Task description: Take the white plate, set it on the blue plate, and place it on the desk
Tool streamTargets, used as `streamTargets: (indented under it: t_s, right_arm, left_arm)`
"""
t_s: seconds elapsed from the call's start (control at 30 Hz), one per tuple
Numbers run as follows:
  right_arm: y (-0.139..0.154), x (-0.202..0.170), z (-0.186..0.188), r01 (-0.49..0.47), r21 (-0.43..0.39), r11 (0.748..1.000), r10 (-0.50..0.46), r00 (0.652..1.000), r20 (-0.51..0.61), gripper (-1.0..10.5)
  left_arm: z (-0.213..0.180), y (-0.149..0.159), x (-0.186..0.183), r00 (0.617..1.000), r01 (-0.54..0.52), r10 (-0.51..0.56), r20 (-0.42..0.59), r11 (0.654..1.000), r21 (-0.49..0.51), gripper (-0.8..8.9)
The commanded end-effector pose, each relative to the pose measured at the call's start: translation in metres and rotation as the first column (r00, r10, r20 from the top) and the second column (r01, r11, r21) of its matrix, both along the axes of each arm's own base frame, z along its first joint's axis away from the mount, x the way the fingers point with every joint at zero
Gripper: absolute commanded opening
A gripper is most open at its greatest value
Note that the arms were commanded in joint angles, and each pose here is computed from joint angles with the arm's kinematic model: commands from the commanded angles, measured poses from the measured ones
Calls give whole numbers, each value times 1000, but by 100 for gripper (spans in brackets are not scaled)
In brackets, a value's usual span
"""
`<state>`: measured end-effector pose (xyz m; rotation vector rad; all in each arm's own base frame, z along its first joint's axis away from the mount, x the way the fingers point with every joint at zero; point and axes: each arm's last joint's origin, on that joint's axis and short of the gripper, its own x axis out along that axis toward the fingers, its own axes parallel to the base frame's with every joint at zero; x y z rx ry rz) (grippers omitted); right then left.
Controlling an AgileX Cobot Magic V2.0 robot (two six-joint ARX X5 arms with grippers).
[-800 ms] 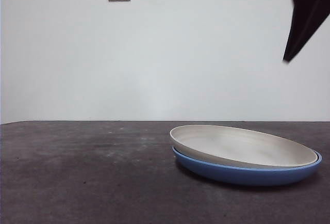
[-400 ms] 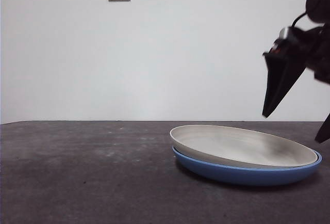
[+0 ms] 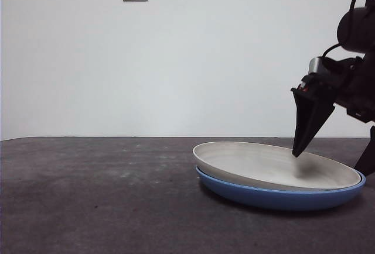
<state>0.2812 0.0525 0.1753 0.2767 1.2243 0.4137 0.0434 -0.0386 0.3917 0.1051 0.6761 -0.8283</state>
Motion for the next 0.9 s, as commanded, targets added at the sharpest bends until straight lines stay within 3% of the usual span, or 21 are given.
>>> streamTargets:
  t_s: [0.03, 0.23, 0.47, 0.9]
  right_arm:
    - [2, 4, -5, -9, 3, 1000, 9, 1000, -6, 506]
    - [2, 6, -11, -12, -2, 1000, 12, 999, -30, 343]
    - [1, 6, -17, -5, -15, 1000, 4, 998, -55, 10]
    - [4, 16, 3, -7, -5, 1000, 7, 999, -50, 6]
  left_arm:
    - [3, -1, 1, 1000, -1, 1, 7, 1000, -14, 630]
    - [3, -1, 1, 1000, -1, 1, 7, 1000, -15, 630]
    - [3, -1, 1, 1000, -7, 7, 0, 1000, -19, 630]
    - [1, 0, -1, 1000, -12, 11, -26, 1000, -8, 630]
